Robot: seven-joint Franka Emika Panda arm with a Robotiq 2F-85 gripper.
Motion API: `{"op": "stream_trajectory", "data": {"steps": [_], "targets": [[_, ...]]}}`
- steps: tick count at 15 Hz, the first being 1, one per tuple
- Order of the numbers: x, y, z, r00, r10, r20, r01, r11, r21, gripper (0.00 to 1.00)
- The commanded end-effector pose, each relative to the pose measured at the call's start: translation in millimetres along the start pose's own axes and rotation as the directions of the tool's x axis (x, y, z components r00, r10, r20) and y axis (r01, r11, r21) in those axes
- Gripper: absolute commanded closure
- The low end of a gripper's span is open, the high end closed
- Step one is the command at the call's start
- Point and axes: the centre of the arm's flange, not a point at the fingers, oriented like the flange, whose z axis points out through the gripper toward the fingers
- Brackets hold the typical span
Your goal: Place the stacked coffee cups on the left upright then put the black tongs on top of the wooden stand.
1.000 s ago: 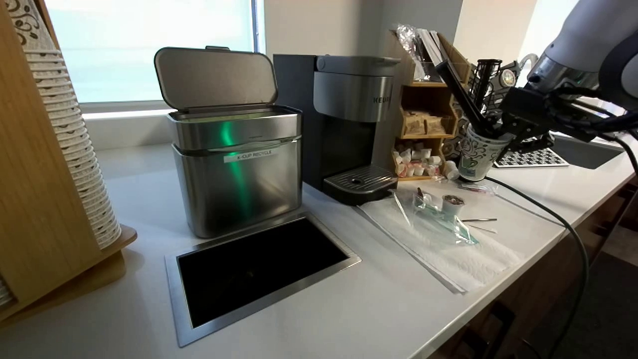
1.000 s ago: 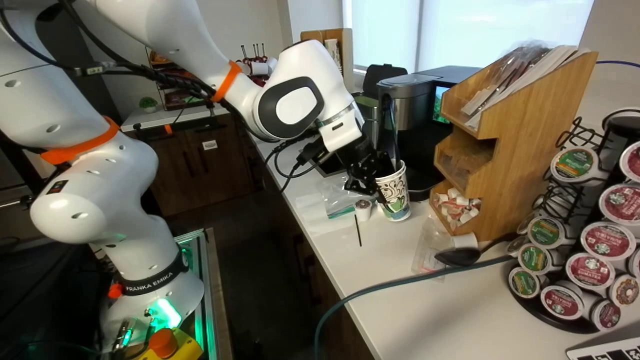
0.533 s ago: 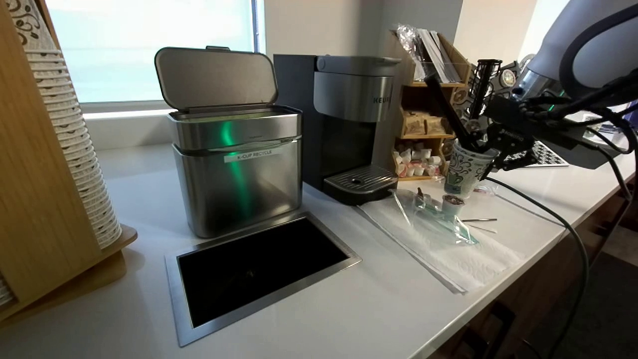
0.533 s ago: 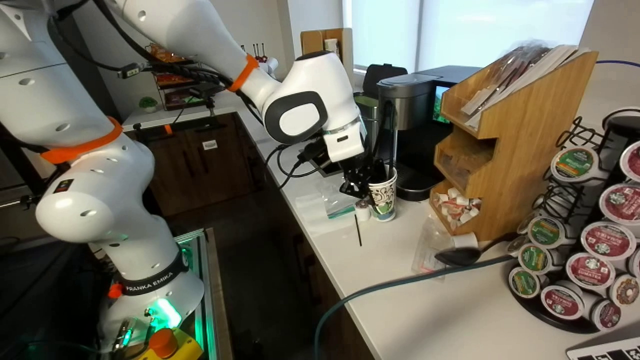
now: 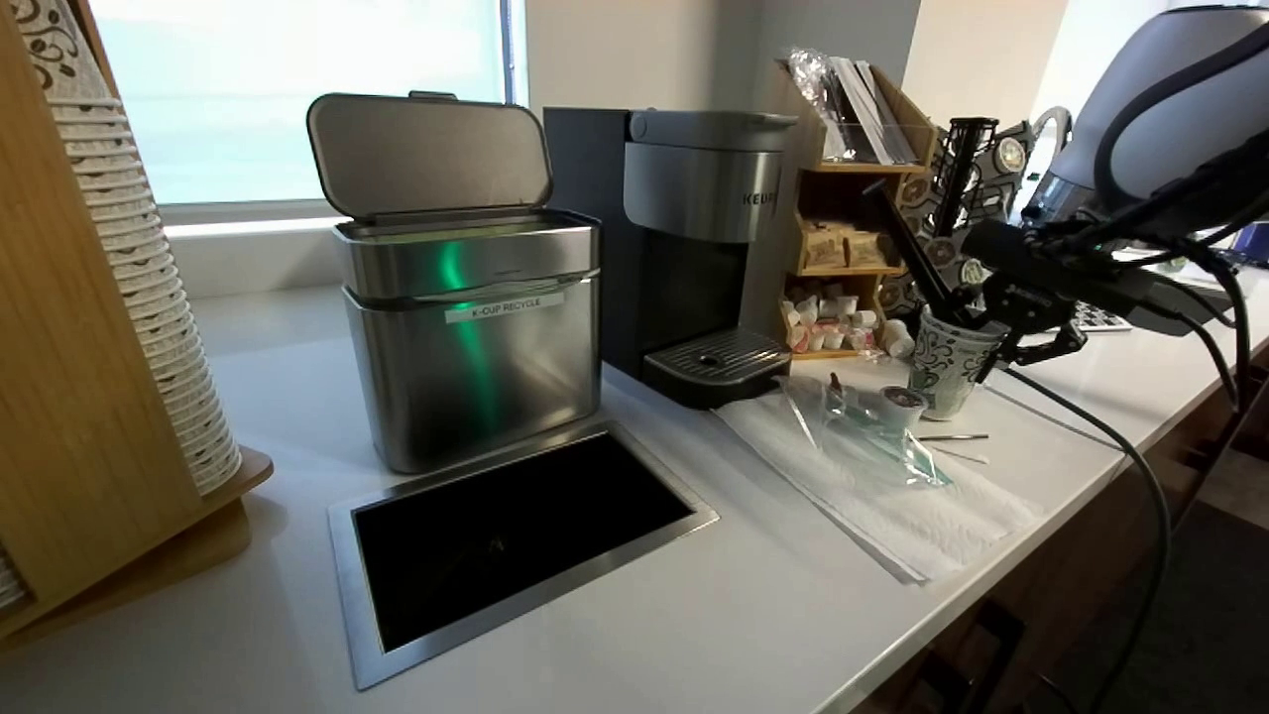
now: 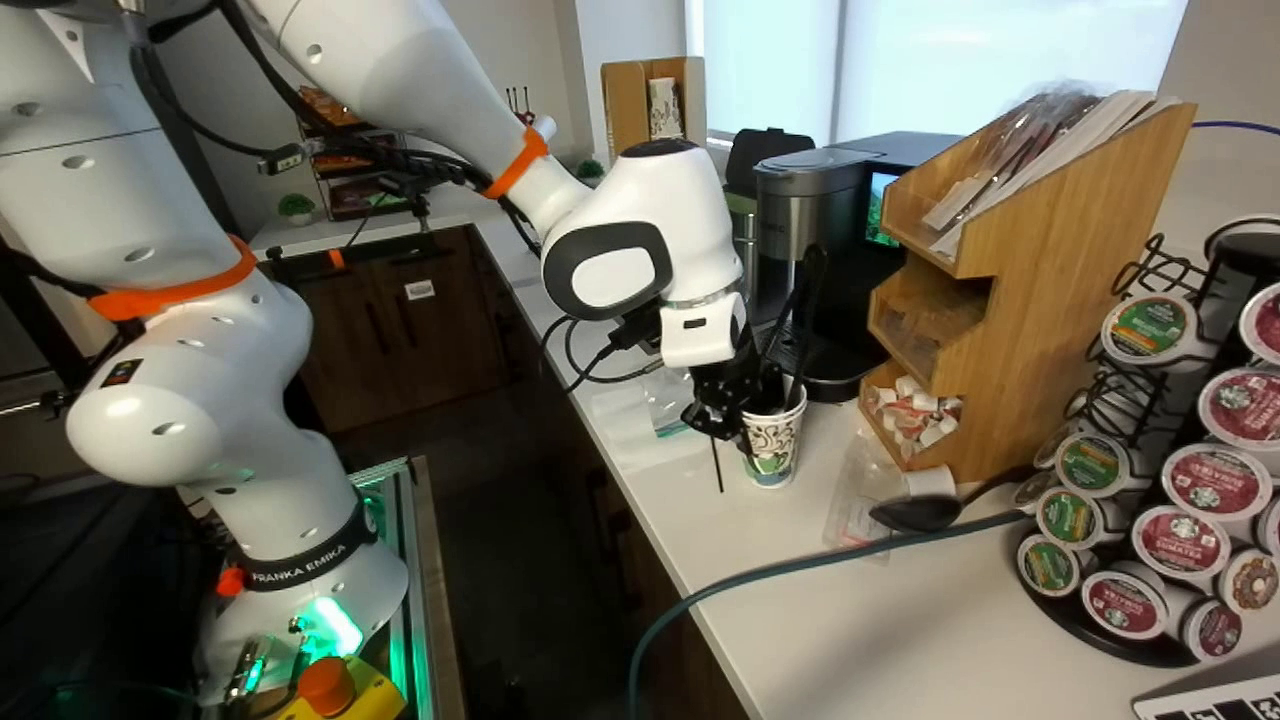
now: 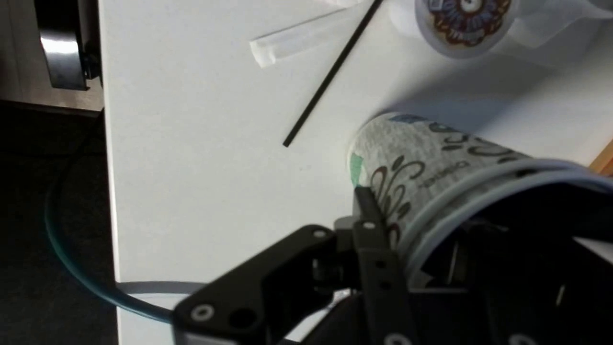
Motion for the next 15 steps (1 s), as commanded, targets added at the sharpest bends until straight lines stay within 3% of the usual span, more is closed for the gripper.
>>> {"op": "stream_trajectory", "data": {"steps": [1,4,5,7,10,11,12,14,15], "targets": [[5.1,-3.6,4.9,0.999,0.049,-0.005,-0.050,0.997,-0.058,0.99],[7.0,-5.2,7.3,0.998,0.067,0.013,-0.065,0.994,-0.087,0.99],[7.5,-6.2,7.0,0.997,0.071,0.015,-0.069,0.993,-0.093,0.70],[8.1,-7.4,7.0,0.997,0.075,0.016,-0.073,0.992,-0.107,0.63],[8.5,-6.3,8.1,0.997,0.078,0.014,-0.075,0.990,-0.122,0.40],[7.5,-5.7,8.5,0.997,0.078,0.009,-0.076,0.990,-0.117,0.50],[7.4,-5.7,7.7,0.997,0.077,0.001,-0.076,0.991,-0.114,0.75],[6.5,-5.9,5.6,0.997,0.073,-0.016,-0.074,0.991,-0.108,0.75],[6.3,-6.7,4.8,0.997,0.070,-0.026,-0.072,0.992,-0.105,0.81]]}}
